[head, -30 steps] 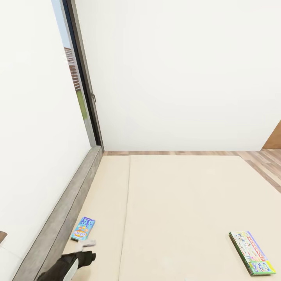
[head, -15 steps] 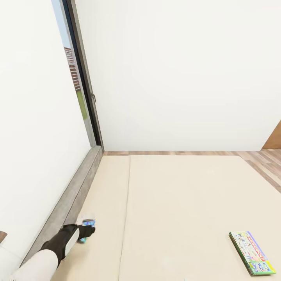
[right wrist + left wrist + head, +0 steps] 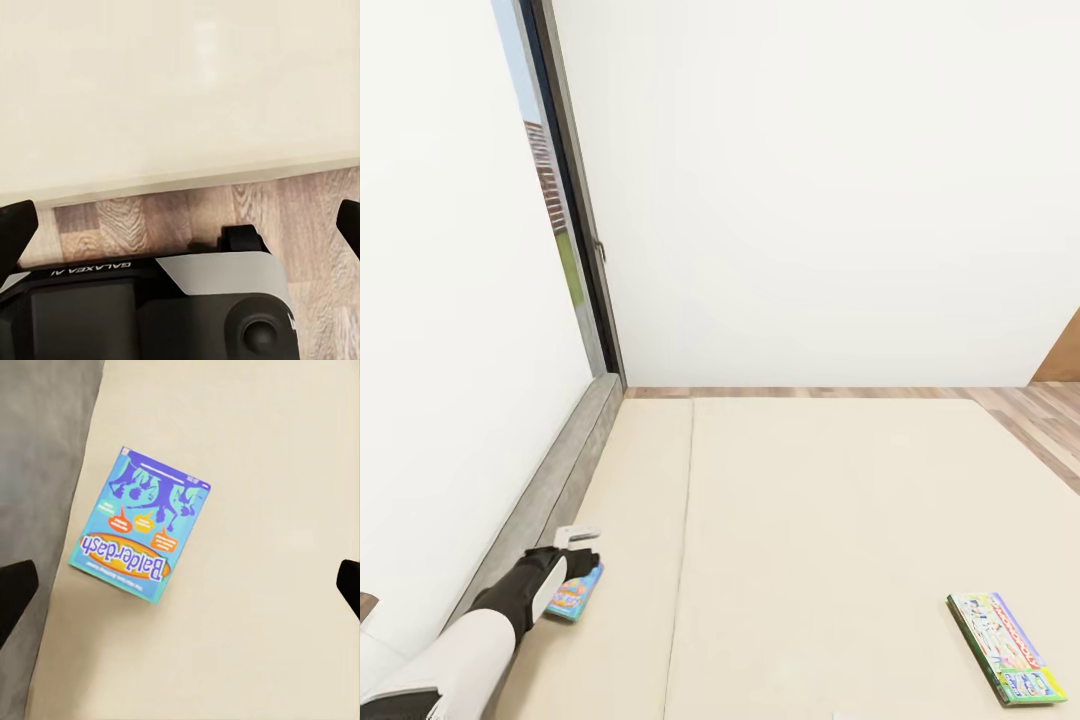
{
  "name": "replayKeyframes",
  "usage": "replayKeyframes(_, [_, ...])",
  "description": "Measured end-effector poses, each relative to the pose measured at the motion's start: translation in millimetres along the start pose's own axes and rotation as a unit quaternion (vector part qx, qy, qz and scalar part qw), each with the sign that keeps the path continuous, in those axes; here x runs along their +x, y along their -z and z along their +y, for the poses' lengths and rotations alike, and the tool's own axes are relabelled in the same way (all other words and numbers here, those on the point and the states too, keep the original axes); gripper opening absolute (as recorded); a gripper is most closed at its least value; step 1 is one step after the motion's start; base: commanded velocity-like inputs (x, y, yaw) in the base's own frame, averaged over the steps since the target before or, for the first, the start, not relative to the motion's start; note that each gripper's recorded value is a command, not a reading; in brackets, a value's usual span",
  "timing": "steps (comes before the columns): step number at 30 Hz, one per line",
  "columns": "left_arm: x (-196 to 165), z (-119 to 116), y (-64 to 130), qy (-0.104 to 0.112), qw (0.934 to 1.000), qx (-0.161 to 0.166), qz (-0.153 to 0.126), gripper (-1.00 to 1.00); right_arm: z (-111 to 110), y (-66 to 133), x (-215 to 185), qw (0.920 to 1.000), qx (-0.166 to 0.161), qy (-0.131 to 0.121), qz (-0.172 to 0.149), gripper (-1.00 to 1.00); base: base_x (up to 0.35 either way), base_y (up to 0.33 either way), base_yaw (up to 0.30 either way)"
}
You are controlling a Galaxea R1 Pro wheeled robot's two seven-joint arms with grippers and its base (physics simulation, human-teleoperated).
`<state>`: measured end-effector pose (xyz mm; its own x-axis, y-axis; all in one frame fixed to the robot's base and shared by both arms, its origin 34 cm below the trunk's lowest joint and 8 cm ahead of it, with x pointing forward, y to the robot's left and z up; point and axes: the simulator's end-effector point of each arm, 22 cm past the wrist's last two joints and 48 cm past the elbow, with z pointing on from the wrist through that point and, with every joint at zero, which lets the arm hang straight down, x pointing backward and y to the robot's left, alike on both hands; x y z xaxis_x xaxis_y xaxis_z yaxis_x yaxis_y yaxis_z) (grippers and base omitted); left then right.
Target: Put all the toys in the child's room - the three board games (two on the bed and one on the table), the two jigsaw puzzles on the table, and the tennis ball on the table - inside the toy box on the table in the child's room.
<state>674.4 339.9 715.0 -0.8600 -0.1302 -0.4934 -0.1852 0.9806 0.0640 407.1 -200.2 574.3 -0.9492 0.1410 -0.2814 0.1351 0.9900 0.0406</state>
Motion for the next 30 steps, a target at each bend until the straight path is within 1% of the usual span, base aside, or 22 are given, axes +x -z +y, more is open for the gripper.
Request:
replayKeyframes(4, [-8,5,0.3,0.002,0.9999,-0.008,-0.014,1.00,1,0.1,0,1.0000,-0.001,0.000,0.000,1.00,0.000,0.000,0.000])
replayKeyframes(8, [-11,7,0.5,0.002,0.9997,-0.010,-0.020,1.00,4,0.3,0,1.0000,-0.002,0.000,0.000,1.00,0.000,0.000,0.000])
replayKeyframes(30, [-13,7,0.6,0.002,0.9997,-0.011,-0.024,1.00,3,0.3,-1,1.0000,-0.002,-0.001,-0.002,1.00,0.000,0.000,0.000])
